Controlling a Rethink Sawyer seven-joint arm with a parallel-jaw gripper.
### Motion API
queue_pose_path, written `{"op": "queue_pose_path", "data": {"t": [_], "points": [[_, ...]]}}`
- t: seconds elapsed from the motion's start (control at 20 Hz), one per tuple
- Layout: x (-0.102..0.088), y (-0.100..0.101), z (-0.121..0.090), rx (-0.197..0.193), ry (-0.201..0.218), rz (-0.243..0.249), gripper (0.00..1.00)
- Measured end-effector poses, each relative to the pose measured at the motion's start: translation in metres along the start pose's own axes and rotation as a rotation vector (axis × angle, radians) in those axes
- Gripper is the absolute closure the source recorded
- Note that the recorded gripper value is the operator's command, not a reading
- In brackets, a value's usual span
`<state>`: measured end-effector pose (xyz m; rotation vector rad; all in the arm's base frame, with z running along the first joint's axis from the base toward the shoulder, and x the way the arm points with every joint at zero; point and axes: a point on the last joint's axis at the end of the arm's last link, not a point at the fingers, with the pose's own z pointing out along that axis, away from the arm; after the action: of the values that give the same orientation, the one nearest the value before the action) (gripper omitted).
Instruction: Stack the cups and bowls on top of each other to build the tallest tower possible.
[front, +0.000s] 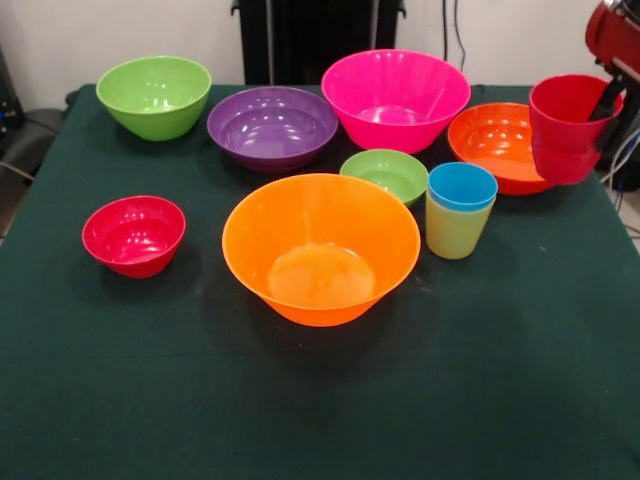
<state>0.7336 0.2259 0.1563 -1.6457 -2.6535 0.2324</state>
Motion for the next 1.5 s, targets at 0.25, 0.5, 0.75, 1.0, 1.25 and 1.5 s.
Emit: {"op": "queue_pose_path", "data": {"t": [0.25,0.5,0.75,1.0,1.25,1.5], "points": [[-0.002,-0.003,-0.018,-0.009,-0.009,-0.004,1.00],[-0.007,-0.012,-0.037,-0.017,-0.022,-0.001,1.00],[-0.011,-0.024,-0.041,-0.014,-0.040,0.001,1.00],[-0.018,-0.033,-0.037,-0.030,-0.069,0.004,1.00],[-0.027,-0.041,-0.030,-0.057,-0.101,0.007,1.00],[-0.032,-0.048,-0.023,-0.065,-0.120,0.006,1.00]]}}
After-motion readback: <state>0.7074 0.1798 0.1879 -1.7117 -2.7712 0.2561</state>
